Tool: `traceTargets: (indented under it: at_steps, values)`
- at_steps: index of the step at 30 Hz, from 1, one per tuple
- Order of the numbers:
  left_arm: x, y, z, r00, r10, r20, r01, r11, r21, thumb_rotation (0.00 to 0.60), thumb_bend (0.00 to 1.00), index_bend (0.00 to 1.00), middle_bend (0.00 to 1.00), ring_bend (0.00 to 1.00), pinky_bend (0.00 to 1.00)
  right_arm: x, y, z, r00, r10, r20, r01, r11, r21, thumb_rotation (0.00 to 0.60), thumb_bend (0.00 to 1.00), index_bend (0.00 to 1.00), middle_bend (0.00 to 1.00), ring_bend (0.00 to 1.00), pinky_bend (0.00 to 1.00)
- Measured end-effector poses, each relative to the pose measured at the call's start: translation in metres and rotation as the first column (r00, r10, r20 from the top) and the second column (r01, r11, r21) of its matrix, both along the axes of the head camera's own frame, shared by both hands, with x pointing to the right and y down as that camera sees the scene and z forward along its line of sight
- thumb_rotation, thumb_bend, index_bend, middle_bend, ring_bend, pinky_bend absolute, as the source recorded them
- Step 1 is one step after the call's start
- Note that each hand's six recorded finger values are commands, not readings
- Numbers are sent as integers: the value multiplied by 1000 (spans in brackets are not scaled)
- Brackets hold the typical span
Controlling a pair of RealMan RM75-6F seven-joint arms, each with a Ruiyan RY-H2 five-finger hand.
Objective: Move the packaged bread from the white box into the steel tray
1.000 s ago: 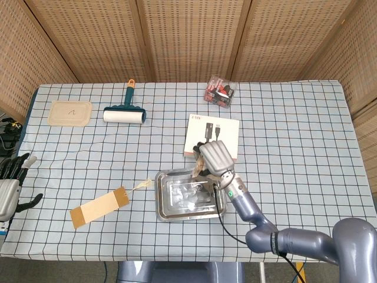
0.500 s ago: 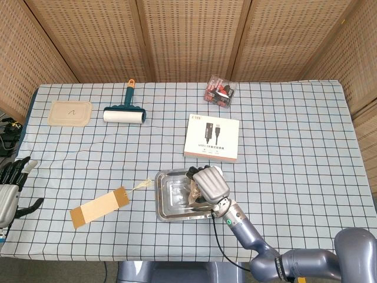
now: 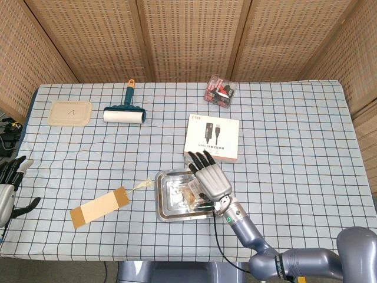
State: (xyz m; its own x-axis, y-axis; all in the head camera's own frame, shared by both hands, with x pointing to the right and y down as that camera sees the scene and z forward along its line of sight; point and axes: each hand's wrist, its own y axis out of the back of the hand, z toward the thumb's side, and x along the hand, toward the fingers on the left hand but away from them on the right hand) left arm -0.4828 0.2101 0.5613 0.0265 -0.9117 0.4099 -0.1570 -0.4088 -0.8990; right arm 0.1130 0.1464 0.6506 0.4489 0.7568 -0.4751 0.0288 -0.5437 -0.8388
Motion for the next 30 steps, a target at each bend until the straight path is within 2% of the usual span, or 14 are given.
traceTargets:
  at_steps: [4, 8, 15, 18, 24, 30]
  values:
    - [-2, -1, 0, 1000, -8, 0, 8, 1000, 3, 600, 256, 0, 0, 0, 0, 12, -12, -19, 999, 30, -23, -28, 995, 92, 600, 154, 139, 0, 11, 0]
    - [-1, -1, 0, 1000, -8, 4, 8, 1000, 5, 600, 256, 0, 0, 0, 0, 30, -23, -46, 998, 58, -39, -50, 981, 188, 600, 153, 135, 0, 1, 0]
    - [-1, 0, 1, 1000, -12, 3, 12, 1000, 18, 600, 256, 0, 0, 0, 0, 77, -24, -56, 992, 69, -109, -43, 974, 224, 600, 144, 74, 0, 0, 0]
    - [0, -1, 2, 1000, -11, 5, 10, 1000, 27, 600, 246, 0, 0, 0, 0, 100, -20, -55, 990, 90, -108, -63, 969, 238, 600, 144, 64, 0, 0, 0]
    - [3, 0, 7, 1000, 21, 10, -22, 999, 26, 600, 103, 0, 0, 0, 0, 163, -8, -50, 984, 151, -91, -120, 952, 281, 600, 141, 42, 0, 0, 0]
    - [2, 2, 16, 999, 35, 40, -36, 999, 16, 600, 88, 0, 0, 0, 0, 232, 17, -53, 971, 226, -74, -190, 925, 330, 600, 141, 39, 0, 0, 0]
